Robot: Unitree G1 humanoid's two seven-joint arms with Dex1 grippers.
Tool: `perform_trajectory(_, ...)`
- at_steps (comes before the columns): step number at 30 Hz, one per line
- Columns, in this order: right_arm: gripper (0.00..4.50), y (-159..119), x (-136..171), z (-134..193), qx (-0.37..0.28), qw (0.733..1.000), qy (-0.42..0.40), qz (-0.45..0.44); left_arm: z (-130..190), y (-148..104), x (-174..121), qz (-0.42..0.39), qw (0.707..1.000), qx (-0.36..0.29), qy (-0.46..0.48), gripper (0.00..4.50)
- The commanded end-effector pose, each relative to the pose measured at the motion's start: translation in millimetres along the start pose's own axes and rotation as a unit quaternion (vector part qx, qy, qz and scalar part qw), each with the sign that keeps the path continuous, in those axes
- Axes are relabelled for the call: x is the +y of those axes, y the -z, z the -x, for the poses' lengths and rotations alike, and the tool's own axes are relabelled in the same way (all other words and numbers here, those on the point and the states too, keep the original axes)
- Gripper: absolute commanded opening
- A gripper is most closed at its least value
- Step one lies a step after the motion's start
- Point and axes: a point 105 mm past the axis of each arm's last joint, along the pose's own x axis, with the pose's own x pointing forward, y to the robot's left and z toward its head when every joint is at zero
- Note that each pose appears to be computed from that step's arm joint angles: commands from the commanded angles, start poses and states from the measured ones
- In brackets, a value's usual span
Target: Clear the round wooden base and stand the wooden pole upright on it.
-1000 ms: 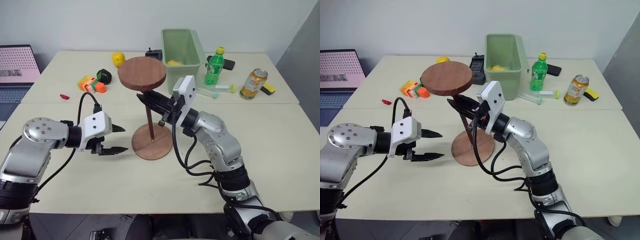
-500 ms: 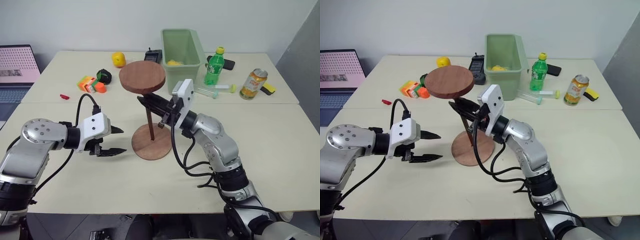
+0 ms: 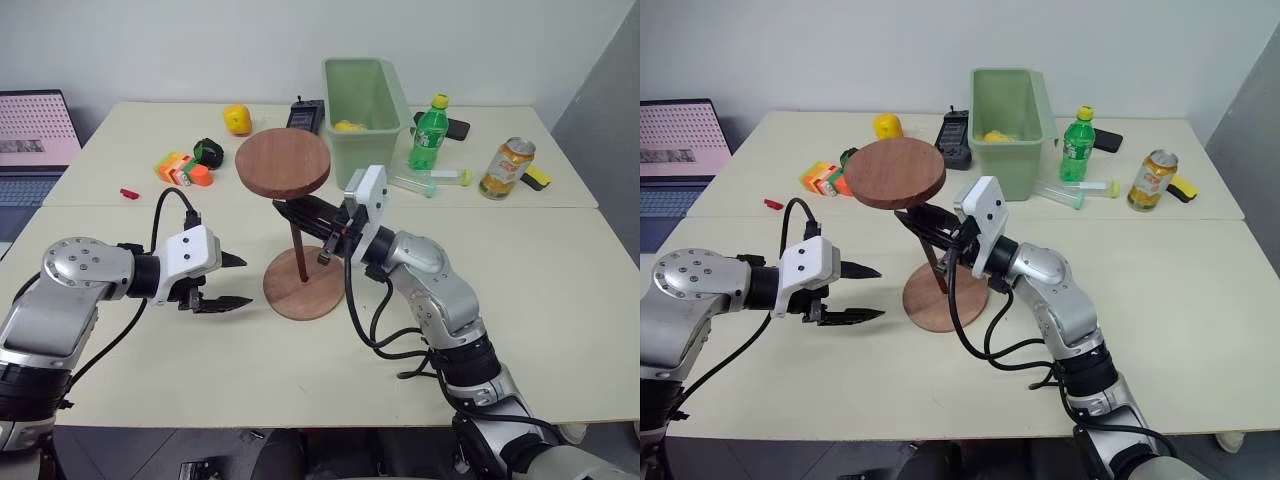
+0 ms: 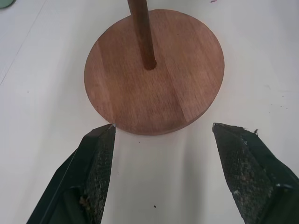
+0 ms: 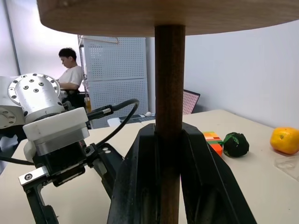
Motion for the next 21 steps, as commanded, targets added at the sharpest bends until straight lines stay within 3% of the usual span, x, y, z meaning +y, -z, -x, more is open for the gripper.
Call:
perform_trajectory(1, 0.23, 3.5, 0.0, 3.2, 0.013, 1.000, -0.007, -0.004, 5.0, -5.7, 4.4, -0.017, 1.000, -0.001, -0.008, 3.45)
perform_trajectory(21, 0.23, 3.3, 2.8, 7.4, 0.032, 0.999, -0.038, -0.013, 4.7, -6.0, 6.1, -0.022, 1.000, -0.002, -0.008, 3.45)
